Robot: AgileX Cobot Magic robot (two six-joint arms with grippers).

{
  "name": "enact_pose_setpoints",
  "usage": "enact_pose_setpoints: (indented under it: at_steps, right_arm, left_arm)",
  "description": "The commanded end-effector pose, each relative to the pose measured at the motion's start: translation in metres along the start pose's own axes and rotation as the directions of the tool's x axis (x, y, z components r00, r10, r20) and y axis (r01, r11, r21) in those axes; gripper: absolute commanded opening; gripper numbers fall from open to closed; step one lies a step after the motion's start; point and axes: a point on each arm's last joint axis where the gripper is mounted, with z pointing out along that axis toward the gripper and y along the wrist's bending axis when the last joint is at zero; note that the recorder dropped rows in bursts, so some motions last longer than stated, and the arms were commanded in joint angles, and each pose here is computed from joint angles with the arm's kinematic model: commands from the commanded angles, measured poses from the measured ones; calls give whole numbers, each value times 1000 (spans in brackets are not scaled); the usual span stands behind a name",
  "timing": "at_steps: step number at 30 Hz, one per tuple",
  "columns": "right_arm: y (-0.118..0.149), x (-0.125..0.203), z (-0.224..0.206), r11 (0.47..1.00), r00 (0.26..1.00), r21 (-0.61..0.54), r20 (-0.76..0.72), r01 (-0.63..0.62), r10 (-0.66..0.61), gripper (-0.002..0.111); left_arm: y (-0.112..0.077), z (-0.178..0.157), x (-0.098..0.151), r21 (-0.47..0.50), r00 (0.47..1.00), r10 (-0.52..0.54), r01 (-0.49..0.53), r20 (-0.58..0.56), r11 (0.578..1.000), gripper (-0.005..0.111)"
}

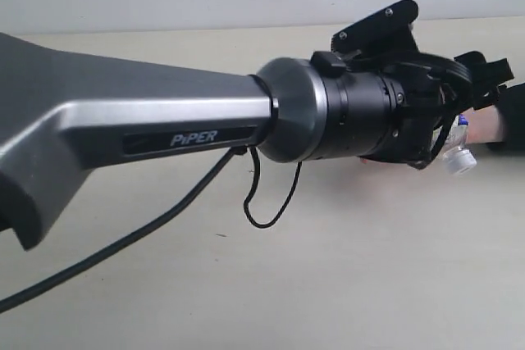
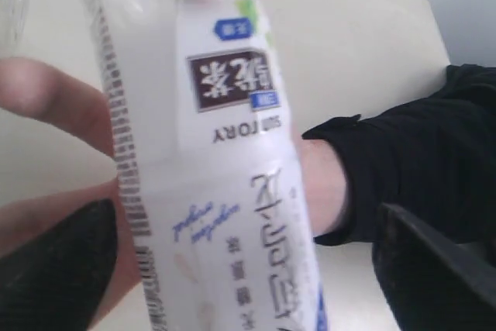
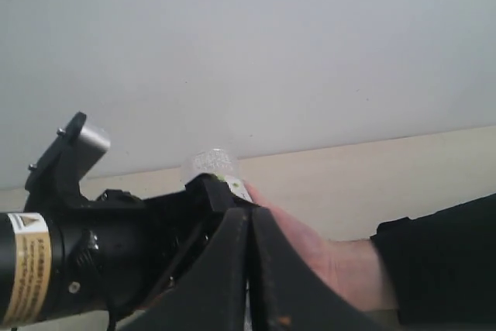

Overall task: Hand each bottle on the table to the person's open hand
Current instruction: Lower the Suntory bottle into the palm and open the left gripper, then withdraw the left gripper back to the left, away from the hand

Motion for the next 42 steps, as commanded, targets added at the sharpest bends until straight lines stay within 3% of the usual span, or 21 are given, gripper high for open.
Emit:
enact_pose_setpoints:
  at_steps: [1, 8, 9, 10, 13, 14, 15, 16, 18, 20, 23, 25, 27, 30, 31, 34, 35, 42]
  right_arm:
    - [-1, 0, 0, 1000, 1000, 6, 10, -3, 3, 0]
    - [-1, 0, 0, 1000, 1000, 6, 10, -3, 3, 0]
    - [-1, 0, 0, 1000, 1000, 6, 10, -3, 3, 0]
    - [-1, 0, 0, 1000, 1000, 6, 10, -3, 3, 0]
    - [-1, 0, 0, 1000, 1000, 6, 10, -3, 3, 0]
    - [-1, 0, 0, 1000, 1000, 6, 10, -3, 3, 0]
    - [-1, 0, 0, 1000, 1000, 6, 10, -3, 3, 0]
    - [-1, 0, 0, 1000, 1000, 6, 10, -3, 3, 0]
    - [-1, 0, 0, 1000, 1000, 6, 10, -3, 3, 0]
    - [-1, 0, 0, 1000, 1000, 6, 10, -3, 3, 0]
    - [-1, 0, 0, 1000, 1000, 6, 10, -3, 3, 0]
    - [-1, 0, 0, 1000, 1000, 6, 10, -3, 3, 0]
    - [-1, 0, 0, 1000, 1000, 6, 10, -3, 3, 0]
    - [-1, 0, 0, 1000, 1000, 6, 10, -3, 3, 0]
    - [-1, 0, 0, 1000, 1000, 6, 10, -3, 3, 0]
    - [-1, 0, 0, 1000, 1000, 6, 10, -3, 3, 0]
    - [-1, 0, 0, 1000, 1000, 6, 10, -1, 1, 0]
    - [-1, 0, 0, 1000, 1000, 6, 10, -3, 3, 0]
  left_arm:
    - [-16, -23, -21, 43, 1000, 12, -13, 20, 999, 85]
    - [-26, -55, -40, 26, 986, 165, -165, -10, 986, 84]
    - [-26, -67, -46, -7, 967, 252, -252, -37, 968, 77]
    - [-25, -73, -50, -23, 961, 271, -272, -49, 962, 70]
    - [-21, -91, -60, -97, 948, 304, -312, -89, 945, 33]
    - [-16, -106, -69, -179, 946, 303, -319, -111, 931, 1]
    - [-15, -113, -73, -207, 942, 315, -334, -119, 919, 2]
    - [-12, -129, -80, -239, 902, 398, -428, -166, 871, 0]
    - [-12, -145, -85, -202, 812, 530, -577, -244, 791, 0]
    - [-8, -160, -91, -201, 756, 588, -647, -286, 735, 0]
    - [0, -184, -91, -100, 733, 646, -675, -213, 731, 0]
    - [18, -198, -83, -21, 707, 692, -701, -145, 712, 0]
    - [35, -212, -81, -6, 707, 700, -704, -97, 710, 0]
    - [76, -240, -69, 67, 732, 679, -682, 57, 729, 0]
    - [100, -253, -58, 116, 731, 672, -683, 120, 721, 0]
    - [138, -285, -40, 236, 671, 700, -741, 245, 628, 0]
    - [154, -298, -35, 252, 668, 687, -744, 285, 619, 0]
    - [211, -342, -20, 311, 692, 596, -718, 408, 622, 0]
